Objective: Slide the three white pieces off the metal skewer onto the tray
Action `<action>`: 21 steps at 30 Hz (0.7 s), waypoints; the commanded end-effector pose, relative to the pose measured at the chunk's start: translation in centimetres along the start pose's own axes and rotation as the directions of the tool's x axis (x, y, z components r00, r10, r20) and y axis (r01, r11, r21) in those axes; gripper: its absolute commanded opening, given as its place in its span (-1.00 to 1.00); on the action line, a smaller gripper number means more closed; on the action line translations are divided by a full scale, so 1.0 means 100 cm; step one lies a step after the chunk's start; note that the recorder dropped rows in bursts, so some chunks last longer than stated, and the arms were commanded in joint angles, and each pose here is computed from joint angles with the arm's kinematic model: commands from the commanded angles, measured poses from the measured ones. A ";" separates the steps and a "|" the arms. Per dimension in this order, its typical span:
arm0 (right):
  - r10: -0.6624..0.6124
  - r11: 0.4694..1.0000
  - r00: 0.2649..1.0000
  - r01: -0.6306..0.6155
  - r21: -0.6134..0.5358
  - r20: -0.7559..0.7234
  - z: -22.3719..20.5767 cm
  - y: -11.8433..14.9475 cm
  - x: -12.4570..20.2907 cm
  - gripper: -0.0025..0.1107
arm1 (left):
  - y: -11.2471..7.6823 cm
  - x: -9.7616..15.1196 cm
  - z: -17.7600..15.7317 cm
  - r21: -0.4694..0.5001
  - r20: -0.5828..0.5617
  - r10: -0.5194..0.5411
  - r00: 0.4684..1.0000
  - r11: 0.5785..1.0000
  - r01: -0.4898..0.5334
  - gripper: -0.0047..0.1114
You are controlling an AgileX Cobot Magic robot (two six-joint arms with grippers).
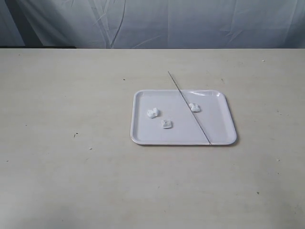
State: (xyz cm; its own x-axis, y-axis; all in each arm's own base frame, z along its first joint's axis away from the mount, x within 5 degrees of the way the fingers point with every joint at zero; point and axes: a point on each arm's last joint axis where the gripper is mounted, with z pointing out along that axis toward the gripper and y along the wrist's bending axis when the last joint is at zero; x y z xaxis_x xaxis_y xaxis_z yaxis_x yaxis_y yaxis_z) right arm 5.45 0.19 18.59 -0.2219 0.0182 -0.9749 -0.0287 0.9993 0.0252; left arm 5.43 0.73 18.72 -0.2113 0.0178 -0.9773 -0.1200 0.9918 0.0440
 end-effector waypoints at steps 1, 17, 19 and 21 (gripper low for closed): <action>0.013 1.000 1.000 -0.013 0.001 0.010 0.000 0.000 0.000 -0.97 | 0.000 -0.002 0.000 0.003 0.037 0.015 0.999 1.000 -0.015 -0.92; 0.013 1.000 1.000 -0.013 0.001 0.006 0.000 0.000 0.000 -0.97 | 0.000 -0.007 0.000 -0.002 0.081 0.027 0.996 1.000 -0.027 -0.92; 0.013 1.000 1.000 -0.013 0.001 0.006 0.000 0.000 0.000 -0.97 | 0.000 -0.007 0.000 -0.002 0.081 0.027 0.996 1.000 -0.027 -0.92; 0.013 1.000 1.000 -0.013 0.001 0.006 0.000 0.000 0.000 -0.97 | 0.000 -0.007 0.000 -0.002 0.081 0.027 0.996 1.000 -0.027 -0.92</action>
State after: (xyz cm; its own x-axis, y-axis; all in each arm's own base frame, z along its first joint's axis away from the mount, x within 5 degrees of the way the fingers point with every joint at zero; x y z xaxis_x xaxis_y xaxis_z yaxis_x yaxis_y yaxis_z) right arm 5.44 0.21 18.56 -0.2262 0.0283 -0.9737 -0.0288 0.9989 0.0357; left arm 5.53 0.77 19.32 -0.1484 0.0486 -0.9877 -0.1232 0.9901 0.0673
